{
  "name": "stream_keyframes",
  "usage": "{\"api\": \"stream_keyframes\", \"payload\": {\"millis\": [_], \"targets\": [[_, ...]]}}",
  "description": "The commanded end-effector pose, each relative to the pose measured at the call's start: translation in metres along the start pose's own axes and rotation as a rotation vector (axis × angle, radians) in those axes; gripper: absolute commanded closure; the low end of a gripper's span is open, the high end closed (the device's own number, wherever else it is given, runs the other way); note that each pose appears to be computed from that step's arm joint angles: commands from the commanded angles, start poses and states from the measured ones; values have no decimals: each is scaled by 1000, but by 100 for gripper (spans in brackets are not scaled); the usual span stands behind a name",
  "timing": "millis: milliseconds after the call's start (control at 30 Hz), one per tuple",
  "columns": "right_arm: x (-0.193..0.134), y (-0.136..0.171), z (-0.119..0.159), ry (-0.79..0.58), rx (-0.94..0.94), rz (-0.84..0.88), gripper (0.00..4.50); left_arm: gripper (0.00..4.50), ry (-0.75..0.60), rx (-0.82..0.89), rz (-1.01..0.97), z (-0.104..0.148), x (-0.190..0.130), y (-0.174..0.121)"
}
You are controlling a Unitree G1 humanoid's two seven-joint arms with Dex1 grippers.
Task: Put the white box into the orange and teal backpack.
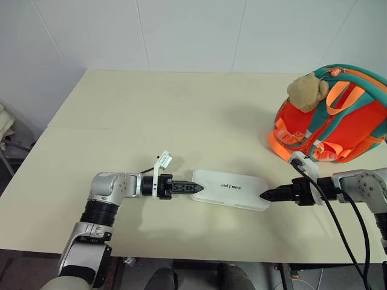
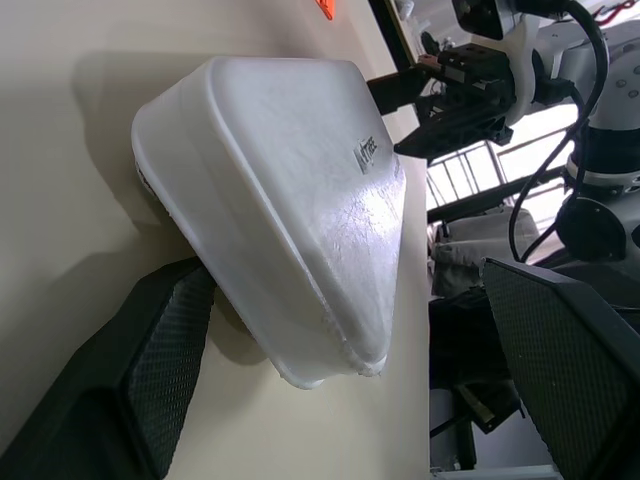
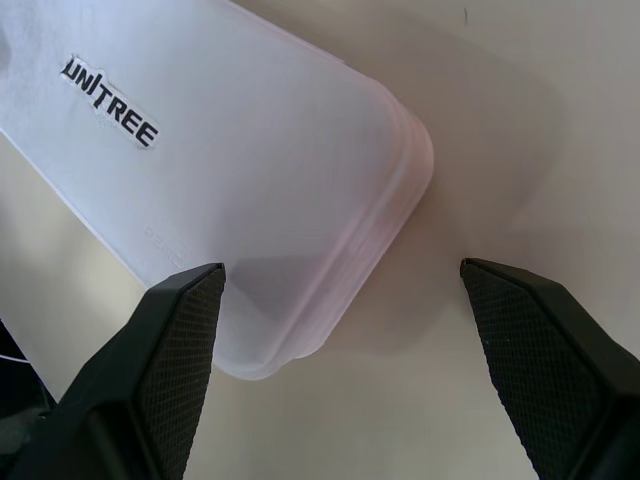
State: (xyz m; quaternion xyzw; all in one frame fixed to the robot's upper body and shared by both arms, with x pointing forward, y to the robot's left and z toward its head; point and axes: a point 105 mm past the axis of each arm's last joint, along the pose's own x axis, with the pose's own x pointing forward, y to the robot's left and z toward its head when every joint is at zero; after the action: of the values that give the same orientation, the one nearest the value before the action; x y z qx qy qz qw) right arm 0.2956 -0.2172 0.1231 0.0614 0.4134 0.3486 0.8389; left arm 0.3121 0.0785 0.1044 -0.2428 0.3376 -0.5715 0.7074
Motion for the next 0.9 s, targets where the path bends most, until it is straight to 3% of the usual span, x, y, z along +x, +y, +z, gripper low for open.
{"api": "stream_keyframes", "payload": {"millis": [33,567,900], "targets": [[1,-5,8,-37,-42,-16,0,4,71,-76,49,-22,5,13],[25,14,16,-94,-96,103,0,4,89,-74,43,-23,10,12],[38,42,36,-174,-139,202,0,4,91,-77,30,-24,15,10]]}}
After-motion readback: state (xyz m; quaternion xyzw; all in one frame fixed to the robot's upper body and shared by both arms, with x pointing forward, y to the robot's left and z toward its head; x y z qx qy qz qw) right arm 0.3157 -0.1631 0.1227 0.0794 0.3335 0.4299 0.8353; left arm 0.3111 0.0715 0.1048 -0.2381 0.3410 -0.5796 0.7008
